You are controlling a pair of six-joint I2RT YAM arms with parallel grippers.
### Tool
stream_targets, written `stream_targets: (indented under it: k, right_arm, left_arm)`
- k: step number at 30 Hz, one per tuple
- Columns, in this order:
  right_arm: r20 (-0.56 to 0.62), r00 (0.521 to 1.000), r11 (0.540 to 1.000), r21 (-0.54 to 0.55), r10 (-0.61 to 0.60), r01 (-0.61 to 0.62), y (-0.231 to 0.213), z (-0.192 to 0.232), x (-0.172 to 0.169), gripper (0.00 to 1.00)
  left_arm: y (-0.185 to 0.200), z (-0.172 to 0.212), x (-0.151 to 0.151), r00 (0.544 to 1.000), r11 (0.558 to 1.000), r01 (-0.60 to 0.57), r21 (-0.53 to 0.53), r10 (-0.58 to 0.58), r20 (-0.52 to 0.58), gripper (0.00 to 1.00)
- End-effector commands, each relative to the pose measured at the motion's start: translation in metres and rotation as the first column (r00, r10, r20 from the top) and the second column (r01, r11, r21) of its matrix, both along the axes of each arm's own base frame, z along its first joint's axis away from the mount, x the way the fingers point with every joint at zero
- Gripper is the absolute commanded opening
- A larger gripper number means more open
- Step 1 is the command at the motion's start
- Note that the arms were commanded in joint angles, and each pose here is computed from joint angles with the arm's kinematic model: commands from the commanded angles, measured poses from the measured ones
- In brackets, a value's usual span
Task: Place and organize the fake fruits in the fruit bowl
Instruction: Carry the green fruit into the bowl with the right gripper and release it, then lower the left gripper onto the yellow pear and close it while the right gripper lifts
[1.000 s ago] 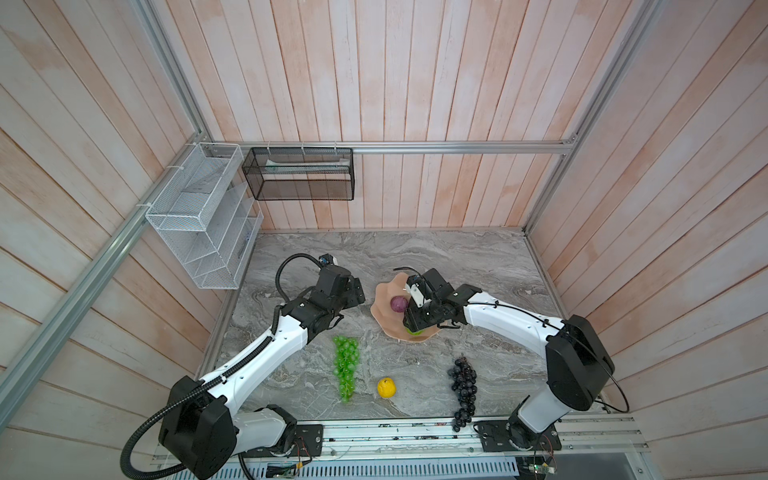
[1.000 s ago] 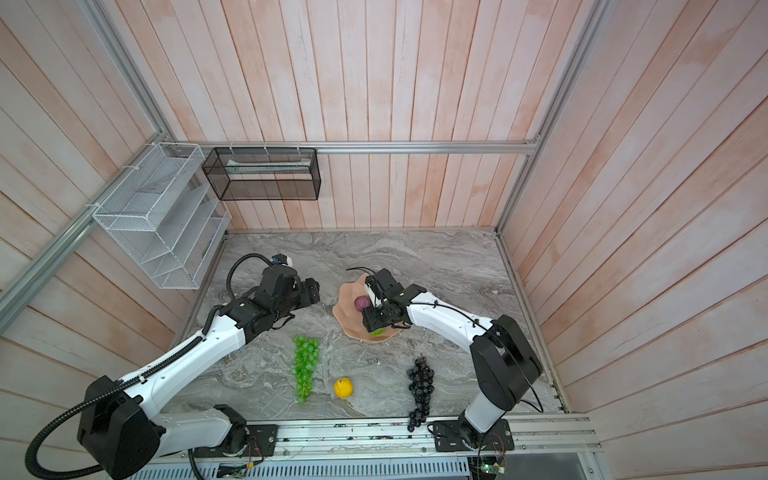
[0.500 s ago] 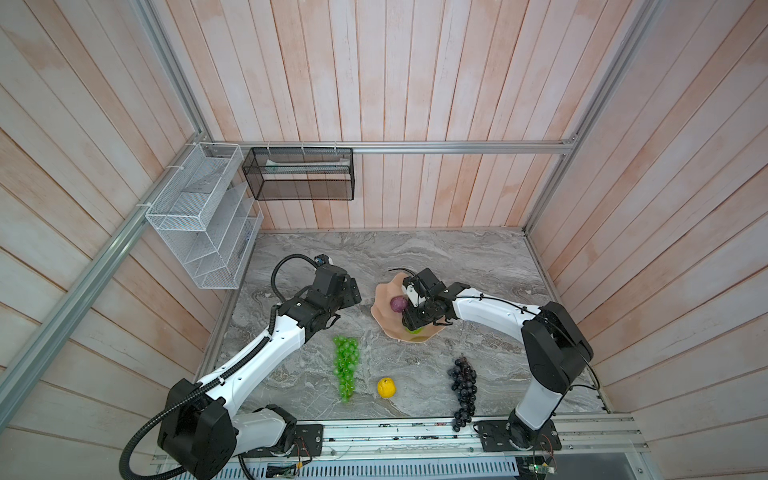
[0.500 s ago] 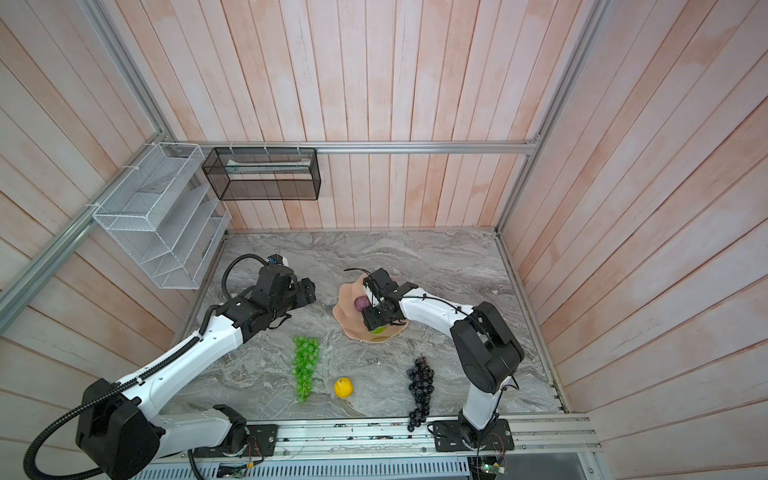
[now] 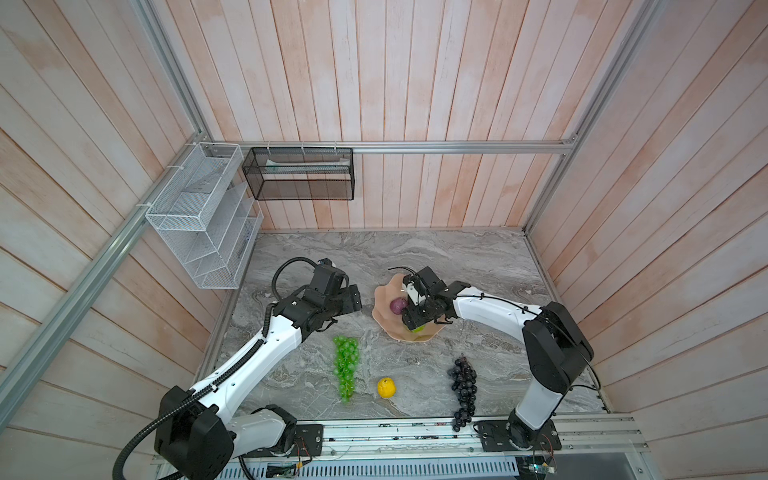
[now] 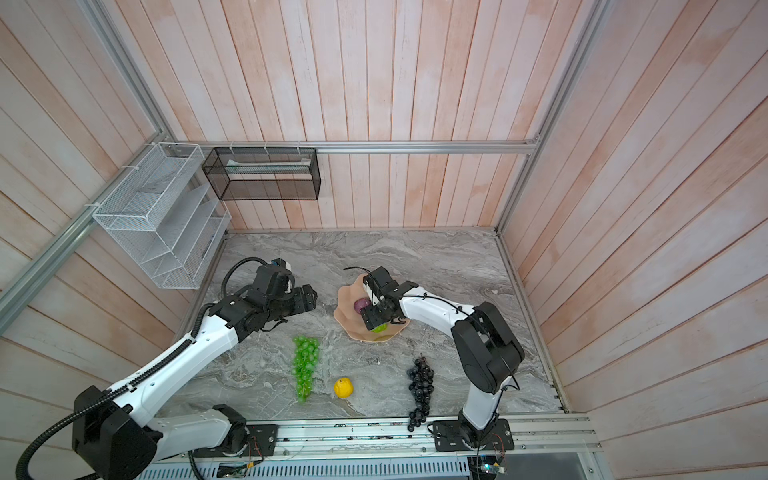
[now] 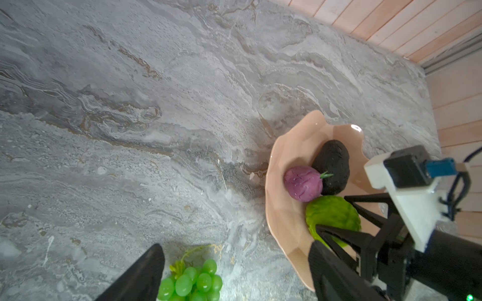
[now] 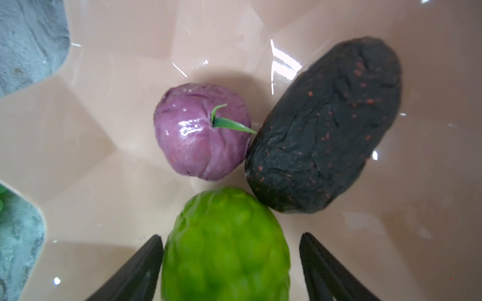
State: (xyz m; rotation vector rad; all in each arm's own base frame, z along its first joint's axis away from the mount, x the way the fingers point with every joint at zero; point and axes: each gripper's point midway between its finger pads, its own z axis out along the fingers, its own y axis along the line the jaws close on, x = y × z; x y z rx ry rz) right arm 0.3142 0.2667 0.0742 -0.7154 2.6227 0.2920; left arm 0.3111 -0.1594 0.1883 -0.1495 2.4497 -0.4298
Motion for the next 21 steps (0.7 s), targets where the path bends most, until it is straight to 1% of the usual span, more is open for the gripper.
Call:
stream_targets:
  k: [1,6,8,10,13,15,18,21]
  right_arm:
    - [0.064,0.998,1.000,0.027,0.000,-0.002,-0.001,0.033,0.003,0.84]
    - [0.067,0.997,0.998,0.056,0.030,-0.034,0.004,0.046,-0.008,0.84]
    - [0.073,0.997,0.997,0.069,0.035,-0.040,0.005,0.051,-0.014,0.84]
    - [0.103,0.994,0.995,0.088,0.033,-0.042,0.006,0.062,-0.018,0.84]
    - [0.171,0.985,0.990,0.138,-0.004,-0.020,0.004,0.087,-0.017,0.84]
    - [0.217,0.975,0.986,0.165,-0.045,0.009,-0.001,0.101,-0.014,0.84]
    - [0.290,0.950,0.975,0.214,-0.116,0.054,-0.011,0.115,-0.009,0.84]
    - [0.310,0.936,0.963,0.253,-0.168,0.089,-0.020,0.123,-0.003,0.84]
  left_arm:
    - [-0.011,0.004,-0.021,0.993,0.995,0.091,-0.050,-0.095,-0.076,0.89]
    - [-0.028,-0.009,-0.046,0.970,0.980,0.159,-0.122,-0.178,-0.167,0.89]
    - [-0.037,-0.013,-0.058,0.957,0.972,0.194,-0.134,-0.217,-0.193,0.89]
    - [-0.050,-0.017,-0.074,0.938,0.961,0.244,-0.132,-0.268,-0.220,0.89]
    - [-0.074,-0.032,-0.109,0.893,0.935,0.336,-0.113,-0.354,-0.279,0.88]
    - [-0.085,-0.042,-0.131,0.868,0.920,0.382,-0.085,-0.389,-0.310,0.88]
    - [-0.094,-0.059,-0.162,0.837,0.901,0.433,-0.014,-0.408,-0.366,0.86]
    - [-0.103,-0.073,-0.182,0.818,0.889,0.458,0.021,-0.413,-0.400,0.85]
